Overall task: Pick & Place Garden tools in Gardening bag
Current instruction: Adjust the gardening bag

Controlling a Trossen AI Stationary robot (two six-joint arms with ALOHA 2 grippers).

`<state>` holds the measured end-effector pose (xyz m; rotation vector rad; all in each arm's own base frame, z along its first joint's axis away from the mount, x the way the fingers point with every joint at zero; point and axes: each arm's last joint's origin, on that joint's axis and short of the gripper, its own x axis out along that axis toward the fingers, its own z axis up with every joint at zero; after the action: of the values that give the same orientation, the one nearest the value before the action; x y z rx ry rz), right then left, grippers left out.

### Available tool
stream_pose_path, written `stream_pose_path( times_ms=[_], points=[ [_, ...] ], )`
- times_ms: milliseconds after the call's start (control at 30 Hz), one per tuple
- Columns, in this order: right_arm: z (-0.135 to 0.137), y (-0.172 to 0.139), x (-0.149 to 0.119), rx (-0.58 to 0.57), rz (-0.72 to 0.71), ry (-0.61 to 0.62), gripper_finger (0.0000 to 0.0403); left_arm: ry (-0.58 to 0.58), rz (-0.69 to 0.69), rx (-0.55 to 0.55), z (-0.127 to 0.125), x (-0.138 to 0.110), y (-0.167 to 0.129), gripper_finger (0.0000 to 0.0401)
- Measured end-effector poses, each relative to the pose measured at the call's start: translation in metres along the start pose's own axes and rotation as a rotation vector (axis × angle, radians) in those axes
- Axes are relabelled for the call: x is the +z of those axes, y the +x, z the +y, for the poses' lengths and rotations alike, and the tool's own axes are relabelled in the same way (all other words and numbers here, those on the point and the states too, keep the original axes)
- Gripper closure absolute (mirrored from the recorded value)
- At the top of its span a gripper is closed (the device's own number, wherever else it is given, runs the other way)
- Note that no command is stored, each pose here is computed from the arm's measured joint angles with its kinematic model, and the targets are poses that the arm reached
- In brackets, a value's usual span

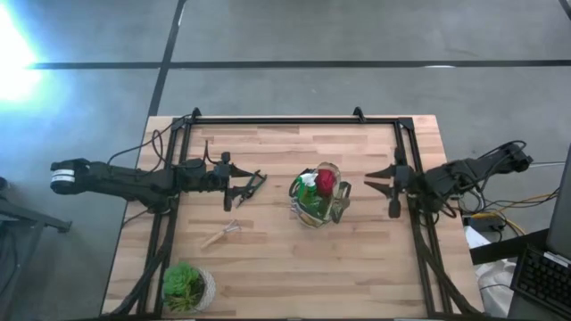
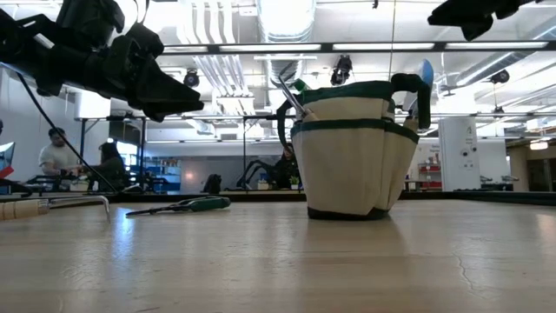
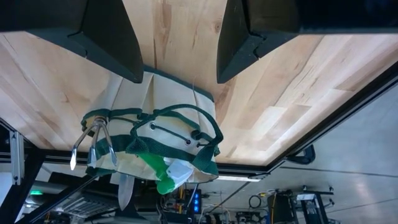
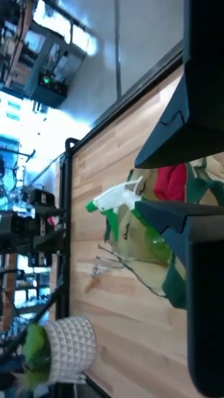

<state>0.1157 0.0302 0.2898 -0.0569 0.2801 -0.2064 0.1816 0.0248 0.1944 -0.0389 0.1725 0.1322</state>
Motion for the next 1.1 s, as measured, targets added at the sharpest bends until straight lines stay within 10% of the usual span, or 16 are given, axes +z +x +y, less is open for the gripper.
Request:
stream_pose_path(
  times_ms=[333, 1100],
  points=[
    [0.005, 0.006, -0.022, 0.091, 0.082, -0.036, 0.0390, 0.000, 0.000, 0.000, 0.000, 0.000, 0.000, 0.0194],
    [-0.004, 0.003, -0.059, -0.092, 0.322, 0.283, 0.0394, -0.028, 0.000, 0.000, 0.000, 0.000, 0.000, 0.0194]
  ],
)
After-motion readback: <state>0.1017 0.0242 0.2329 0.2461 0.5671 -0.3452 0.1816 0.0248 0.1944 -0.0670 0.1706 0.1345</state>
